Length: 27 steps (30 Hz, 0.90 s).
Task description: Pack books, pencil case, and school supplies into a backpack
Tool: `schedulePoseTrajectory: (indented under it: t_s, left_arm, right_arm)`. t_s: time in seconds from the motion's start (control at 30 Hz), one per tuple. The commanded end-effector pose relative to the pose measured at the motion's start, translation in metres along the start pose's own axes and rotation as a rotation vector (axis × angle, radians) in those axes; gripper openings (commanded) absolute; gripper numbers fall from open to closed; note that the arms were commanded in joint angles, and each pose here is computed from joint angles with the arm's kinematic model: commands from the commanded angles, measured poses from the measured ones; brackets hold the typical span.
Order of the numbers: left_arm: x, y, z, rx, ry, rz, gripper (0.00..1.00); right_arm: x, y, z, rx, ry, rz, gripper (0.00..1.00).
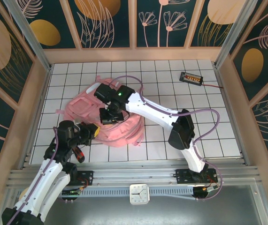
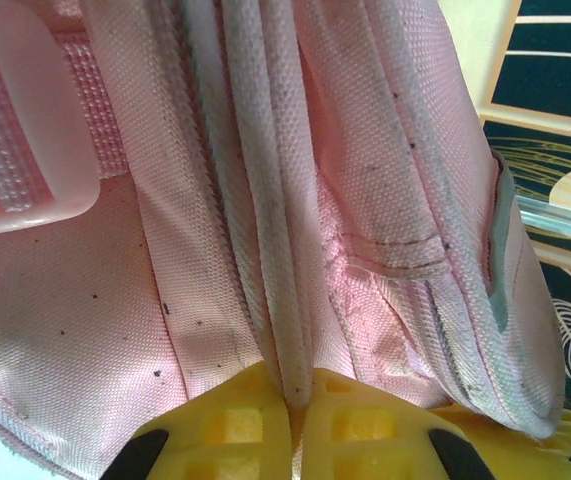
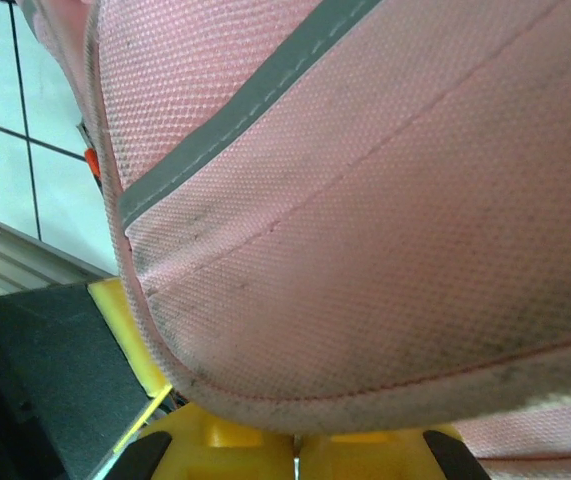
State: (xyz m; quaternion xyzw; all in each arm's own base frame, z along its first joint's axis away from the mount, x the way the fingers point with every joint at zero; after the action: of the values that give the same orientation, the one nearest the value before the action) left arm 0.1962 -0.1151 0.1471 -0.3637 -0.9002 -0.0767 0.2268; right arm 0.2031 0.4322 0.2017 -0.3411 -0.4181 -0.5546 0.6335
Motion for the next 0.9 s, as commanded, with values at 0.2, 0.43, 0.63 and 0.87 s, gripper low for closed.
schedulePoseTrajectory:
  t_s: [0.2,0.43,0.63,0.87]
  left_arm:
    - [0.011,0.02,0.007,-0.12,0.072,-0.054,0.0]
    - [0.021,0.045,0.011,-0.217,0.197,-0.088,0.0]
    - [0.028,0.077,-0.007,-0.244,0.215,-0.211,0.0]
    - [0.013,0.101,-0.004,-0.234,0.256,-0.234,0.0]
  right_arm:
    - [0.024,0.005,-0.051,0.12,-0.114,0.001,0.0]
    - [0.034,0.025,-0.092,0.124,-0.133,-0.022,0.0]
    - [0.04,0.035,-0.112,0.125,-0.127,-0.038,0.0]
    - [0.052,0.037,-0.142,0.087,-0.109,-0.068,0.0]
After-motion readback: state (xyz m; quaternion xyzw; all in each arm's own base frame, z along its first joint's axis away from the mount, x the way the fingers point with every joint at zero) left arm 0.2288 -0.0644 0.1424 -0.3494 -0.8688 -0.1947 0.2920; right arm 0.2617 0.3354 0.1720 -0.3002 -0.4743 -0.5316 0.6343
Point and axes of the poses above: each hand's point on the last joint's axis, 136 mm out from that joint toward the fingers, its own x axis back along the fingers, its own z axis along the line the jaws close on, y = z × x, the point moved 3 cm from there along x, back along the fingers, and after that the axes turned 8 degrees about -x, right-handed, at the moved point
